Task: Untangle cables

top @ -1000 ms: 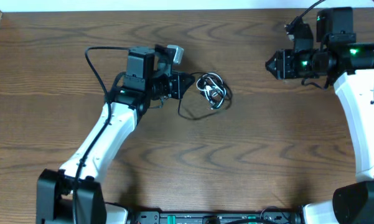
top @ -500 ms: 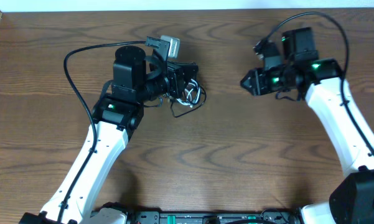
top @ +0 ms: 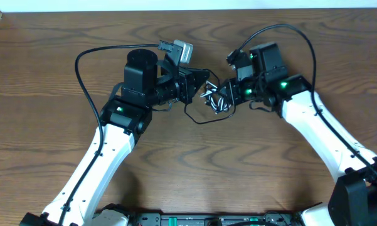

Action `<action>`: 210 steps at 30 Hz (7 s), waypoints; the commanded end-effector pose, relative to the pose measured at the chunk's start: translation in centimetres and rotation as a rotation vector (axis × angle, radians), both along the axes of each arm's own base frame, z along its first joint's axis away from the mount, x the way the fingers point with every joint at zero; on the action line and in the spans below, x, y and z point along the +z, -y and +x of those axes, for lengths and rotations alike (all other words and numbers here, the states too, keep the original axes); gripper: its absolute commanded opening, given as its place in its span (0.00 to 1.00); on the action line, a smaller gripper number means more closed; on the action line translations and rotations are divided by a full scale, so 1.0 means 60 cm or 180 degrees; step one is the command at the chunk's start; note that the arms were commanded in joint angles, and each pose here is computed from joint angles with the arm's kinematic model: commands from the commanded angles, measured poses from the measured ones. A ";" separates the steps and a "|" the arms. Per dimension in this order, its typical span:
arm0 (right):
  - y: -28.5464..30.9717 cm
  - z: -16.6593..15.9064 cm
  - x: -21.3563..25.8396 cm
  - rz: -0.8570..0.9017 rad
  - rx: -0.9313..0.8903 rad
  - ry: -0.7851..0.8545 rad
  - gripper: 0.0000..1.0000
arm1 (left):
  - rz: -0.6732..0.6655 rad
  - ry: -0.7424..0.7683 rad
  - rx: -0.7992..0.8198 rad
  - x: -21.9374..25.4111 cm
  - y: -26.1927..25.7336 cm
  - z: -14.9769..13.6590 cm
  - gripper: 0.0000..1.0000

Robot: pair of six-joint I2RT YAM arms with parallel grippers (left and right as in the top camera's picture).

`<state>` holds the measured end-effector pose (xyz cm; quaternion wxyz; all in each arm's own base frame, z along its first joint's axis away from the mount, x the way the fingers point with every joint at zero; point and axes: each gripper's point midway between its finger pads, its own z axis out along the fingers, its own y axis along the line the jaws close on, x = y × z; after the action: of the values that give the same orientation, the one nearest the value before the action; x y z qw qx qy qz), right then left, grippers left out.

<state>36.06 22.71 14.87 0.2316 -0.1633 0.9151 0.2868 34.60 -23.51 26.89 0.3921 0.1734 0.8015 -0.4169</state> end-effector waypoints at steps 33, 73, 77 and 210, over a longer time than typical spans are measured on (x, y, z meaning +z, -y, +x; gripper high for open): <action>-0.038 -0.018 -0.101 -0.0267 -0.0218 -0.0339 0.01 | -0.0102 -0.0003 -0.0088 0.017 0.007 -0.014 0.08; 0.259 0.031 0.172 0.0292 -0.1973 0.0543 0.01 | 0.1024 -0.0859 0.0730 -0.240 -0.115 -0.033 0.08; 0.280 0.033 0.186 0.0363 -0.2061 0.0612 0.01 | 0.1073 -0.0897 0.0888 -0.250 -0.140 -0.026 0.08; 0.421 0.005 -0.080 -0.0740 -0.3768 -0.1043 0.01 | -0.0131 -0.0582 0.0733 -0.132 -0.124 -0.001 0.08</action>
<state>36.75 0.37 9.76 0.1797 0.3855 0.9031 0.0597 33.97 -17.50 18.37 0.3464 0.0433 0.8421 -0.4111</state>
